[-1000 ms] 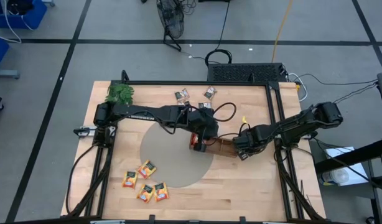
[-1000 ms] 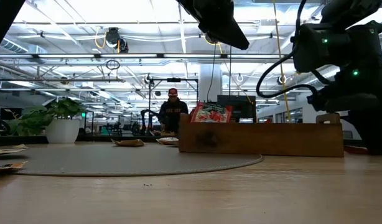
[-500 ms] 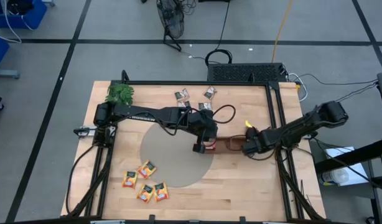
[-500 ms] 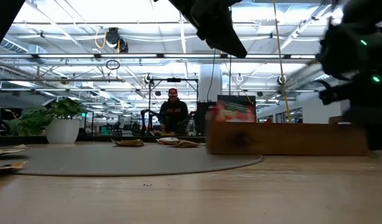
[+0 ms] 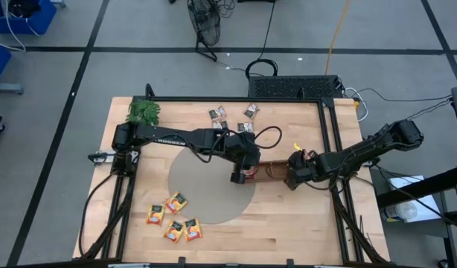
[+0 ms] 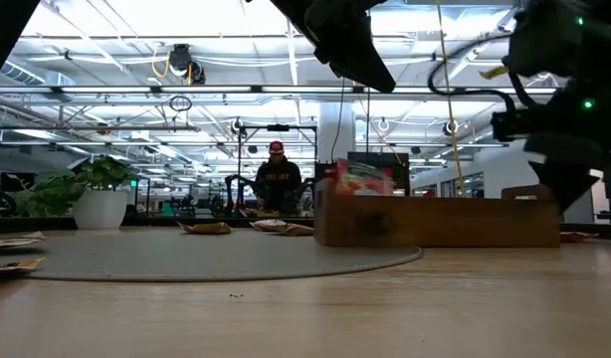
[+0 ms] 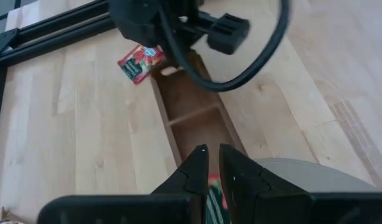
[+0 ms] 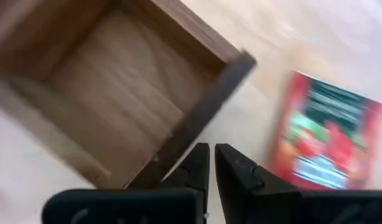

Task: Pick & Place Tea
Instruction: Put the red tea bag into the left section of the wooden organizer

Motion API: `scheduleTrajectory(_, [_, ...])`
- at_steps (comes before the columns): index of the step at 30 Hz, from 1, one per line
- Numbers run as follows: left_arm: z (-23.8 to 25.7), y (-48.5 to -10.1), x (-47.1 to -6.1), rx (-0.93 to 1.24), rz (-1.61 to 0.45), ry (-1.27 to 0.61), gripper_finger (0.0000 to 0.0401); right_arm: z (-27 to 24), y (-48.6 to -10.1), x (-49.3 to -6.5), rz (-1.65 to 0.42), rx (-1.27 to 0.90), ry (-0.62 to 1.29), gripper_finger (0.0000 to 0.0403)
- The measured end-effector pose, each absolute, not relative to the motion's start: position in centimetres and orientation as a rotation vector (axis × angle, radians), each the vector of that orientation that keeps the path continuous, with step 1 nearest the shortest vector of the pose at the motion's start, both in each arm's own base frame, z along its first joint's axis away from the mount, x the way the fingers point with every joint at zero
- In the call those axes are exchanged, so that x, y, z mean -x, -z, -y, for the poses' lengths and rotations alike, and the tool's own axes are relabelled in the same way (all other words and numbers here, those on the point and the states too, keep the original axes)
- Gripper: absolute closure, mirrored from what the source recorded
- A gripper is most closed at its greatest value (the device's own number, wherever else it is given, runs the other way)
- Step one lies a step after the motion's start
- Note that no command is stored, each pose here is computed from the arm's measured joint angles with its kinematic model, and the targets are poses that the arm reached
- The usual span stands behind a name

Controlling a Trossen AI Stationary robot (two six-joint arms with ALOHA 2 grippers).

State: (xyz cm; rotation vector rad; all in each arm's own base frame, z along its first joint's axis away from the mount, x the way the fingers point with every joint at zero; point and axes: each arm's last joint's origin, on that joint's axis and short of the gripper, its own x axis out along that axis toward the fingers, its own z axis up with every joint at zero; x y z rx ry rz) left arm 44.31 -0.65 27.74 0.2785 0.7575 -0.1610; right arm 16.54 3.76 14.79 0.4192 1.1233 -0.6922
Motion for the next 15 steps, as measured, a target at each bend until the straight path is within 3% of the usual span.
scheduleTrajectory(4, [0.7,-27.7,-44.3,-0.278,-0.758,0.161,0.0354,-4.1,-15.3,-17.5,-1.066,-0.437,0.569,0.0389])
scheduleTrajectory(9, [0.7,-27.7,-44.3,-0.277,-0.759,0.161,0.0354,-3.8,-15.6,-16.9,-1.07,-0.386,0.606,0.0401])
scheduleTrajectory(15, [0.7,-27.7,-44.3,-0.276,-0.759,0.161,0.0354,-3.3,-15.6,-15.9,-1.141,-0.27,0.617,0.0361])
